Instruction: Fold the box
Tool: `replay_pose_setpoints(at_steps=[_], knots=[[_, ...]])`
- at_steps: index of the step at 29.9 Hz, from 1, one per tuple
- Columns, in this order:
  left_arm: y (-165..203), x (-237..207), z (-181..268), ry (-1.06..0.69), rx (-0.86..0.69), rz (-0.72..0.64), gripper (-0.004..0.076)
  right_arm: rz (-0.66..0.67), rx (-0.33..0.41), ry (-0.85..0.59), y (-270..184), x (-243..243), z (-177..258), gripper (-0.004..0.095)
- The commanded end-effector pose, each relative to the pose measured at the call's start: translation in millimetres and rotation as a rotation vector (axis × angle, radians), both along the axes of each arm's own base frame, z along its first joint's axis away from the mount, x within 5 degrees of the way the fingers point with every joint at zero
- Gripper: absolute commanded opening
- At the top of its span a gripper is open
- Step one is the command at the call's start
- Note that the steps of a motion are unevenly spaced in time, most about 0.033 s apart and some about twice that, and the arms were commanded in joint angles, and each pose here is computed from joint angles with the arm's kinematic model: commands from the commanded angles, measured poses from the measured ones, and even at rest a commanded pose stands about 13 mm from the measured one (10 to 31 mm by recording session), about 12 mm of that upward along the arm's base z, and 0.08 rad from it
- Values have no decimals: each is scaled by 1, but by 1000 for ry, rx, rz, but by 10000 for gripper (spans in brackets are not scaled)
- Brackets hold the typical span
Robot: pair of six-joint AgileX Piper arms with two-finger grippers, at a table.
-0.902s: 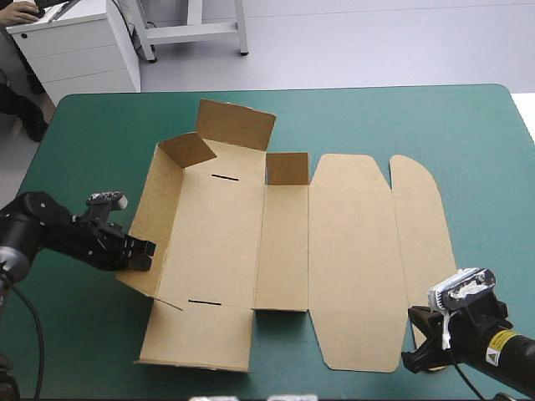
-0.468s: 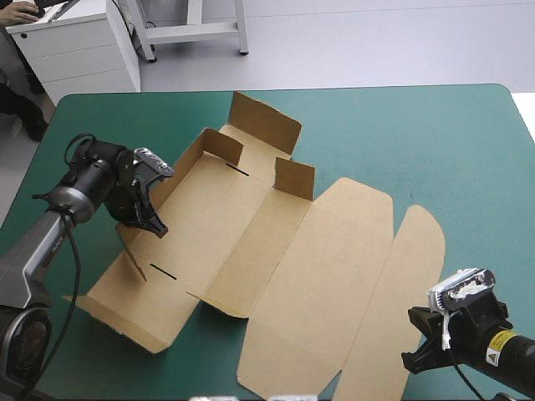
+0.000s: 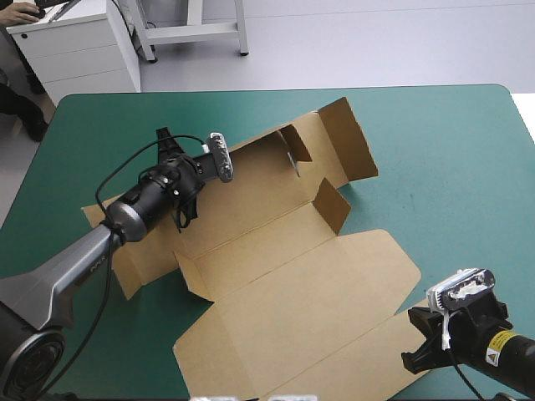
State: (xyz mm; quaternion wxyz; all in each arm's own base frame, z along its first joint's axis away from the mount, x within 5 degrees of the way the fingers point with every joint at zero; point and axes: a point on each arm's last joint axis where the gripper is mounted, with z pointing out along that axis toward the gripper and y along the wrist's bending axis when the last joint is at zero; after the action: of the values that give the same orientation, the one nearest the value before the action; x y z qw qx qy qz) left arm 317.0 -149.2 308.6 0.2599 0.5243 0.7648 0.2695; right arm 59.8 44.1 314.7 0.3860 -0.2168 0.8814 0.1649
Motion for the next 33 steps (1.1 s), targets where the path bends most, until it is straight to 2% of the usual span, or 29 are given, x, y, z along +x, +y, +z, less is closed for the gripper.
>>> replay_pose_setpoints(at_steps=[1,6,13,22,33], knots=[[-20,-14,22,-203,45,-108,-10,-11,46,-50,2,3,10,-20],[-41,-38,16,-426,142,-195,-10,-14,48,-49,2,3,10,-20],[-46,-72,4,-599,174,-300,-10,-14,48,-49,2,3,10,-20],[-38,-97,-16,-630,177,-385,-10,-14,48,-49,2,3,10,-20],[-44,-104,-20,-619,171,-424,-10,-46,80,-23,2,4,10,-18]])
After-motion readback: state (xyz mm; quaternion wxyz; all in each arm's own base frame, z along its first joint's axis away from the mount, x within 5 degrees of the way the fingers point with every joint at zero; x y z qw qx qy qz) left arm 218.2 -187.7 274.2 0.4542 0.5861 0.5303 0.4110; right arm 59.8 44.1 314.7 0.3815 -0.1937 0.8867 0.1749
